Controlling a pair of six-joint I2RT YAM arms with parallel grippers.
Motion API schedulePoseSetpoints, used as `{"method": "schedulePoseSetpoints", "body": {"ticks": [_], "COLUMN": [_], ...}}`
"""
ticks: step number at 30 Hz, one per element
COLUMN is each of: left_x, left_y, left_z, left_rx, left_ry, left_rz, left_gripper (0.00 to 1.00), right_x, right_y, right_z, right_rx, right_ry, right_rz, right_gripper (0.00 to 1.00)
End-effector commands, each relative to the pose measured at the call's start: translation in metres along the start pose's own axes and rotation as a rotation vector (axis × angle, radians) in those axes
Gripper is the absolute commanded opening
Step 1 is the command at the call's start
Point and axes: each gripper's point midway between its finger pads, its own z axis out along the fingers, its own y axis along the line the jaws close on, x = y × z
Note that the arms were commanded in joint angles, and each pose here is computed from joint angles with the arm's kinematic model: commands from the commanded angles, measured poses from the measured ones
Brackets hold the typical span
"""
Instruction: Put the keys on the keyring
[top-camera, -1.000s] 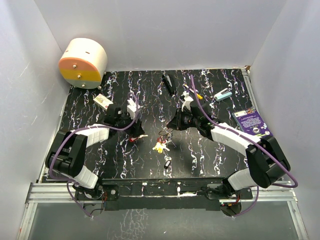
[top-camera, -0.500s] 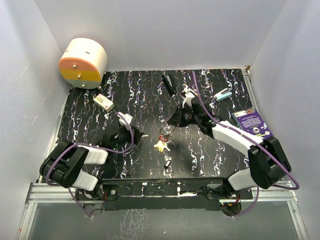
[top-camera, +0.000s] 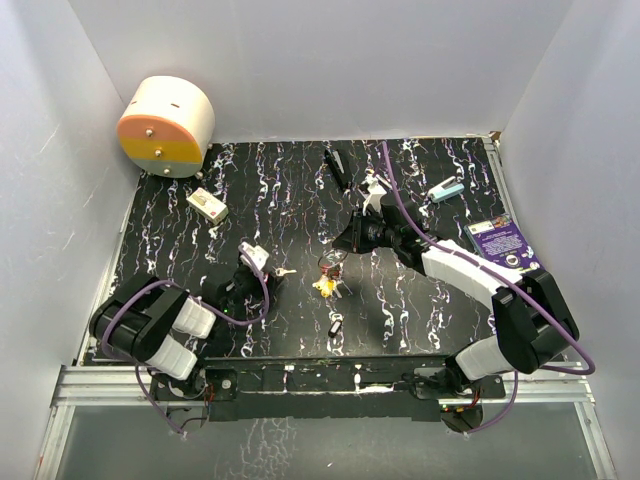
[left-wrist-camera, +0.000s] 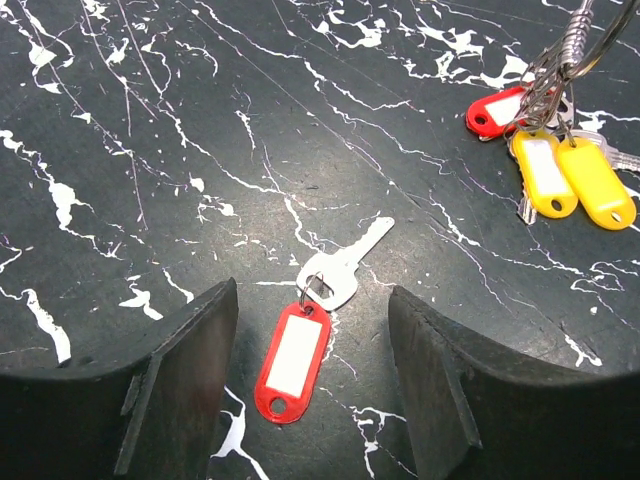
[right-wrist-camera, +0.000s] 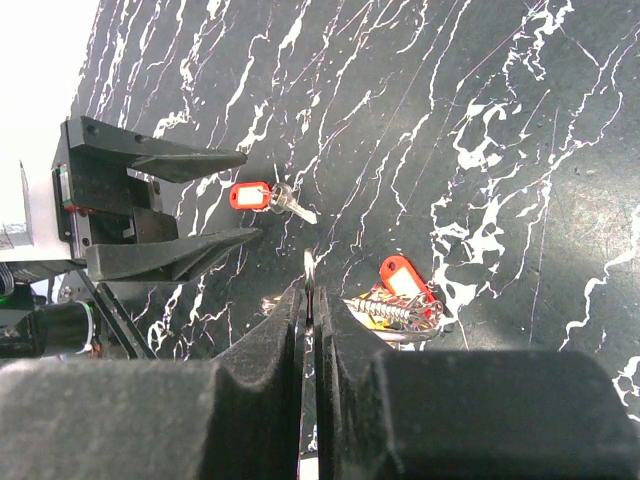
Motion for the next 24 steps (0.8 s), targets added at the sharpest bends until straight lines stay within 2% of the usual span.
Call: {"method": "schedulePoseSetpoints", "body": {"ticks": [1,11,14,19,24], "left_x": [-0.015,-0.012,-0.004,-0.002,0.001], "left_y": [0.001,0.004,0.004,0.003,0.002], "left_z": [0.008,0.017,0.018,0.019,0.022], "left_rx": [0.001,-0.014,-0.017,-0.012,-0.003], "left_ry": [-0.046,-0.011,0.023,0.035,0.053], "left_rz": [0.034,0.028,0.02,0.019,0.02], "left_gripper": [0.59,0.58,0.46,0.34,0.29], "right_x": [-0.041,-0.039,-0.04,-0.038,-0.04], "right_y": [0.022,0.018,0.017,0.015,0.014], "right_z": [-0.01,-0.006,-0.005,-0.003,-0.004], "right_rx": [-0.053,-0.057,-0.059,-0.056,-0.055], "right_ry": [-0.13,-0.115,-0.112,-0.106,-0.11], "right_rz": [-0.076,-0.077,-0.077,-0.074,-0.074], "right_gripper": [0.08,0.08,0.08,0.08,0.08]}}
